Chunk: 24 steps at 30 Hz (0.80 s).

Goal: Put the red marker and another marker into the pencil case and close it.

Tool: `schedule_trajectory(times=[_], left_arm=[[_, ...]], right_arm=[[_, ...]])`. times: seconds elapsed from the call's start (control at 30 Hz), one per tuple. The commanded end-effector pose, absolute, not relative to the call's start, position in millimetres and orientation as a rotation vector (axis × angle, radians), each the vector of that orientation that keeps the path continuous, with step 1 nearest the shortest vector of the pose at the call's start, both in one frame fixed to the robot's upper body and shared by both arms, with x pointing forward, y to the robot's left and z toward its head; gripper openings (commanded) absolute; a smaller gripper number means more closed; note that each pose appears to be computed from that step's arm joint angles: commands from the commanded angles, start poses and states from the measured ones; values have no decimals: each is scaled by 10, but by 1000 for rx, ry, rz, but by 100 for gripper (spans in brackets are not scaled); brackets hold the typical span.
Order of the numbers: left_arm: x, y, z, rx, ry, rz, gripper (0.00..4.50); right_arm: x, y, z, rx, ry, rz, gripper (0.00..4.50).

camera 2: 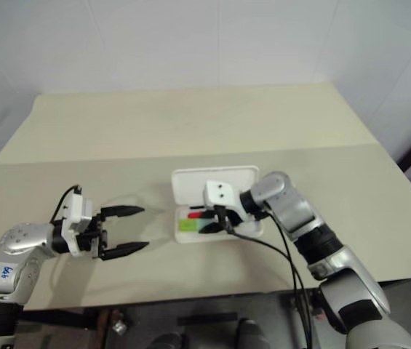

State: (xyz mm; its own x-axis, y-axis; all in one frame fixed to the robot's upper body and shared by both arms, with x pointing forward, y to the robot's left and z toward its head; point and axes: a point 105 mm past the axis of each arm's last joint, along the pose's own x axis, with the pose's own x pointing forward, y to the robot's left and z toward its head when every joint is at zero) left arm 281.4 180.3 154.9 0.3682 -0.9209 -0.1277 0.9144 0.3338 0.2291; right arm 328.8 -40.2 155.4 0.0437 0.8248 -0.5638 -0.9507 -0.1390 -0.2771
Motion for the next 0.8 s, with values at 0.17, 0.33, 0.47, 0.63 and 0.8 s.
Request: schedule_trajectory(times=[0.17, 0.33, 0.47, 0.63, 0.8], left_arm=[[2795, 1792, 1684, 317, -81, -1198, 450], [2795, 1798, 1691, 320, -83, -1194, 450], [2798, 1798, 1695, 321, -85, -1192, 450], [2810, 1790, 1698, 320, -90, -1193, 450], [2817, 1745, 1698, 315, -96, -1210, 450]], right_arm=[[3250, -348, 1531, -723, 221, 1587, 116], [3265, -345, 1489, -729, 227, 1588, 248], [3306, -301, 1550, -736, 179, 1573, 394], [3314, -238, 1729, -706, 118, 1569, 446], [3249, -295, 1941, -632, 74, 1563, 446]])
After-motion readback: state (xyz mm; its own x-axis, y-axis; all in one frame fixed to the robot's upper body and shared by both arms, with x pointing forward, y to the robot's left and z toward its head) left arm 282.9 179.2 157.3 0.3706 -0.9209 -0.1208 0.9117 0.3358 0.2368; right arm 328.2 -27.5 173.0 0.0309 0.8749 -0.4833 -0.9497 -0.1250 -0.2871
